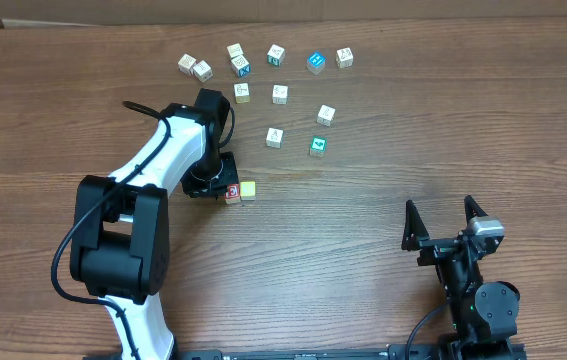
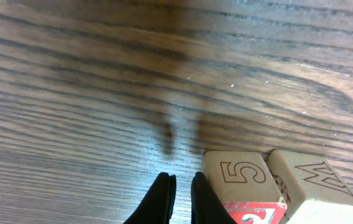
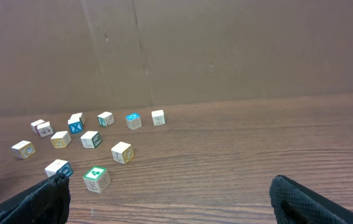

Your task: Form a horizontal line

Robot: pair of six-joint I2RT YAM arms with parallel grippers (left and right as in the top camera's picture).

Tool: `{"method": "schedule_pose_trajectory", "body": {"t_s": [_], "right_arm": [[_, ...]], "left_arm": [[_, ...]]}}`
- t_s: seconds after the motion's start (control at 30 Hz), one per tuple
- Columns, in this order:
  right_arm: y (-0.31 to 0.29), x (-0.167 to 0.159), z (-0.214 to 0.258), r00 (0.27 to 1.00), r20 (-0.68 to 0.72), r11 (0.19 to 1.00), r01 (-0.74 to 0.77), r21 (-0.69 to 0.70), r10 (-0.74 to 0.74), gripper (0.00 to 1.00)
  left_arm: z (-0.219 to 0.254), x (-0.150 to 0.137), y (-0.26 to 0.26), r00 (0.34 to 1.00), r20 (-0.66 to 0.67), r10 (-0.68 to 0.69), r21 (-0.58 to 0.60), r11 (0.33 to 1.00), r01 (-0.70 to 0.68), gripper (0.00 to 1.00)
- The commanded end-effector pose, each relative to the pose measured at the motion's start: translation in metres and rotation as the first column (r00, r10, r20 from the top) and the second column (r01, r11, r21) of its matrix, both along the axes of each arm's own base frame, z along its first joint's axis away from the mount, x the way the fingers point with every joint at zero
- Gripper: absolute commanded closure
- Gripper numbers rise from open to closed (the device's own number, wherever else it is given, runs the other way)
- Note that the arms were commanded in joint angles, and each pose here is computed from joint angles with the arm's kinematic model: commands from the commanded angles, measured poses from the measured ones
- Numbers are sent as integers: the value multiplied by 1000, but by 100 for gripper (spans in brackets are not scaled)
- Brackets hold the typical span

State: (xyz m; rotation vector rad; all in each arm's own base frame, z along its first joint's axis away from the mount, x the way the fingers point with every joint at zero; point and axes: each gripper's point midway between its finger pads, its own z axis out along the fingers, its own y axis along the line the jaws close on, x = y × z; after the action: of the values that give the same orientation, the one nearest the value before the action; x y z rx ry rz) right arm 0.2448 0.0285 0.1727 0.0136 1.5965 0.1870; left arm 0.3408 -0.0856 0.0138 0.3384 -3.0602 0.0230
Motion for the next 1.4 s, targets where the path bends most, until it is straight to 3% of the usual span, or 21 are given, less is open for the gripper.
{"method": "schedule_pose_trajectory", "body": {"t_s": [0.0, 0.47, 0.93, 1.37], "right_arm": [[-1, 0, -2, 1000, 2, 1000, 5, -5, -5, 0], [-1, 0, -2, 1000, 2, 1000, 5, -4, -5, 0], [-1, 0, -2, 1000, 2, 1000, 5, -4, -5, 0], [-1, 0, -2, 1000, 2, 1000, 5, -4, -5, 0]], "left_arm": [[-1, 0, -3, 1000, 3, -8, -15, 1000, 8, 92], [-1, 3, -2, 999, 15, -29, -11, 1000, 29, 91], [6, -42, -13, 979, -161, -129, -119, 987, 111, 90], [5, -34, -17, 986, -130, -108, -133, 987, 91, 91]]}}
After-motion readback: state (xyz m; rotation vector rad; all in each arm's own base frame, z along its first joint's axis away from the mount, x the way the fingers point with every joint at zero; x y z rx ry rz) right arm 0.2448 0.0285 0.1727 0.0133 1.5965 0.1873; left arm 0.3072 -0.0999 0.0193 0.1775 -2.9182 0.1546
